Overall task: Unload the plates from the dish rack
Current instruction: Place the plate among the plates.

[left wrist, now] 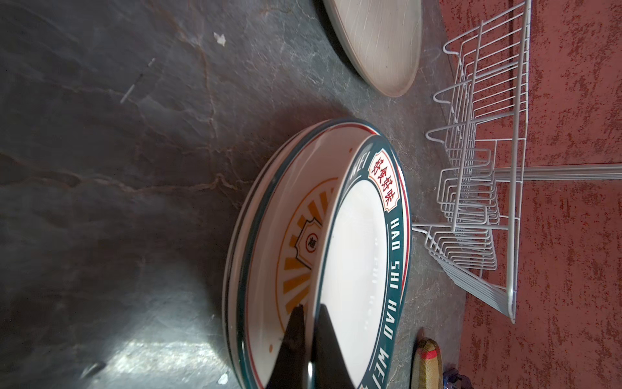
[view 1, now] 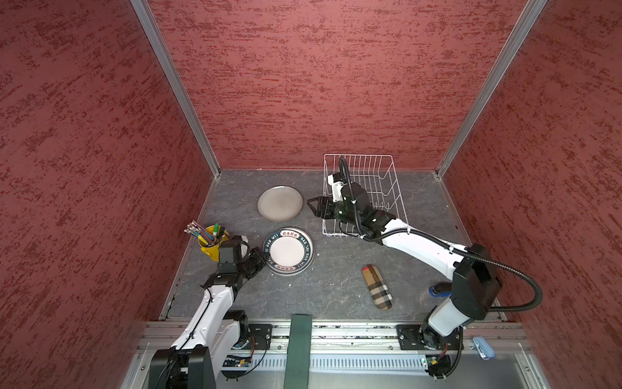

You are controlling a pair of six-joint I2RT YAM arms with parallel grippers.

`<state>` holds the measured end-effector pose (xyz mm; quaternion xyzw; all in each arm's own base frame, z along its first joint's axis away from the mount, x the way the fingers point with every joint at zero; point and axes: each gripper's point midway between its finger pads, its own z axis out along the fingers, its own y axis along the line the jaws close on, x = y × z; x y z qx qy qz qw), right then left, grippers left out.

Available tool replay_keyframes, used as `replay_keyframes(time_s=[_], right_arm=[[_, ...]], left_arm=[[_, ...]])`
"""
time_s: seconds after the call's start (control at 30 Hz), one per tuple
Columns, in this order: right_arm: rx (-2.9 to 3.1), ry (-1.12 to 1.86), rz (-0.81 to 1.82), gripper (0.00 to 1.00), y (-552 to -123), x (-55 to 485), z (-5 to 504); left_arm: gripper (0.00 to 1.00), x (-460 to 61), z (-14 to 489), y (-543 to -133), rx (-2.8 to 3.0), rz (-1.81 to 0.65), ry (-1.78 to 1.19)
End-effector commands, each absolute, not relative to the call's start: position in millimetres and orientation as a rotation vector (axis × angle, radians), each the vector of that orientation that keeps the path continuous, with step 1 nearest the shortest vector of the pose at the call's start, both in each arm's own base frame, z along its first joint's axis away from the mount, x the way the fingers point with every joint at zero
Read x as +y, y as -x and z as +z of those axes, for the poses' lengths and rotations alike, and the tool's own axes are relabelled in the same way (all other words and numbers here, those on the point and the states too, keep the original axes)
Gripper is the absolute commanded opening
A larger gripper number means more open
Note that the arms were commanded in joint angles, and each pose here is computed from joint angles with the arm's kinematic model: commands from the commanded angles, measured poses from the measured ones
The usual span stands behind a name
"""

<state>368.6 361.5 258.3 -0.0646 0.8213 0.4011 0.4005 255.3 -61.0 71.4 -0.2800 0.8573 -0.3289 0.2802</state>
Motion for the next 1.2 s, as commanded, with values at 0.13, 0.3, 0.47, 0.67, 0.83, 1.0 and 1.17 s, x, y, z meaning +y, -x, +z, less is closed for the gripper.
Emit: replay_keyframes(time_s=[0.13,0.3,0.47,0.67,0.83,1.0,1.17], right_arm=[[2.062,0.152,0.983,0.70,-372,354,263],[2.064,0.154,0.983,0.70,-372,355,263],[2.066,0.156,0.978,0.70,-372,355,262],[2.067,0.156,0.977,0.70,-373,356,262],[2.069,0.157,0.961,0.70,-374,355,261],[2.072,0.156,0.951,0.70,-374,353,260],[2.071,0.157,0.946,0.70,-374,352,261]], left_arm=[[0.00,-59,79,-266,2.255,-0.878,0.700],[0.00,-62,74,-266,2.282,-0.881,0.694],[0.00,-61,69,-265,2.299,-0.866,0.699],[0.12,-58,62,-264,2.329,-0.835,0.729],[0.18,-56,61,-264,2.325,-0.800,0.729],[0.28,-55,59,-262,2.352,-0.779,0.714],[0.51,-53,63,-262,2.353,-0.747,0.702]])
